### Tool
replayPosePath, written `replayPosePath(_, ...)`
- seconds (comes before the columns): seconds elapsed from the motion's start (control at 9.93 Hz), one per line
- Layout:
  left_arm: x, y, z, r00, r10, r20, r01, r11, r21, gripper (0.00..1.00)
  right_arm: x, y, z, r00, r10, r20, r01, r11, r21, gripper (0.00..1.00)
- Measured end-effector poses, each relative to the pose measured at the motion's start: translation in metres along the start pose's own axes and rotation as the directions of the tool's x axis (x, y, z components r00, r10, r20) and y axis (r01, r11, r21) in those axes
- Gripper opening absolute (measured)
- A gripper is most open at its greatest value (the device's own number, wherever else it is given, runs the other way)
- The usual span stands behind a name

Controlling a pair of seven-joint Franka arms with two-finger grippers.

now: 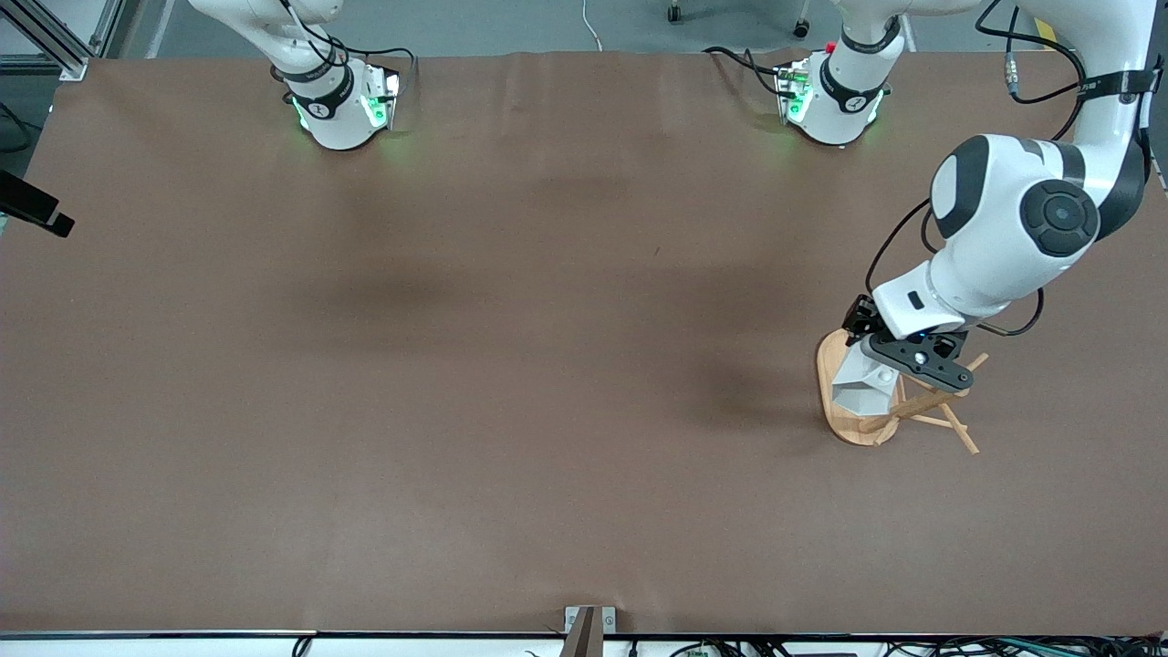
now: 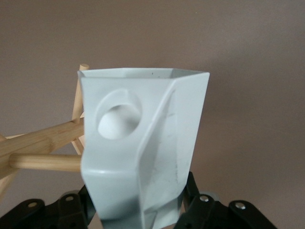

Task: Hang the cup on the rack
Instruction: 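Lower the cup handle onto a rack peg with the left gripper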

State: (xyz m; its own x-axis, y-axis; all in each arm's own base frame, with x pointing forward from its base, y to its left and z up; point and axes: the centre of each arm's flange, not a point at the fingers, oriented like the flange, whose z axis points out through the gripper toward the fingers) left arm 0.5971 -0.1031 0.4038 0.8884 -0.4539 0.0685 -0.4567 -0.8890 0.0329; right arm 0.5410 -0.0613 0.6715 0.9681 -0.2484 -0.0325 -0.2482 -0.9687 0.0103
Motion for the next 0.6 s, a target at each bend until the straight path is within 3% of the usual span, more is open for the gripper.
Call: replayPosePath(0.6, -0.003, -0.019, 0.012, 1.000, 0.000, 0.002, 0.000, 1.000, -0.013, 0.70, 0.000, 0.000, 0.000, 1.000, 0.001, -0.001, -0.001, 1.000, 0.000, 1.00)
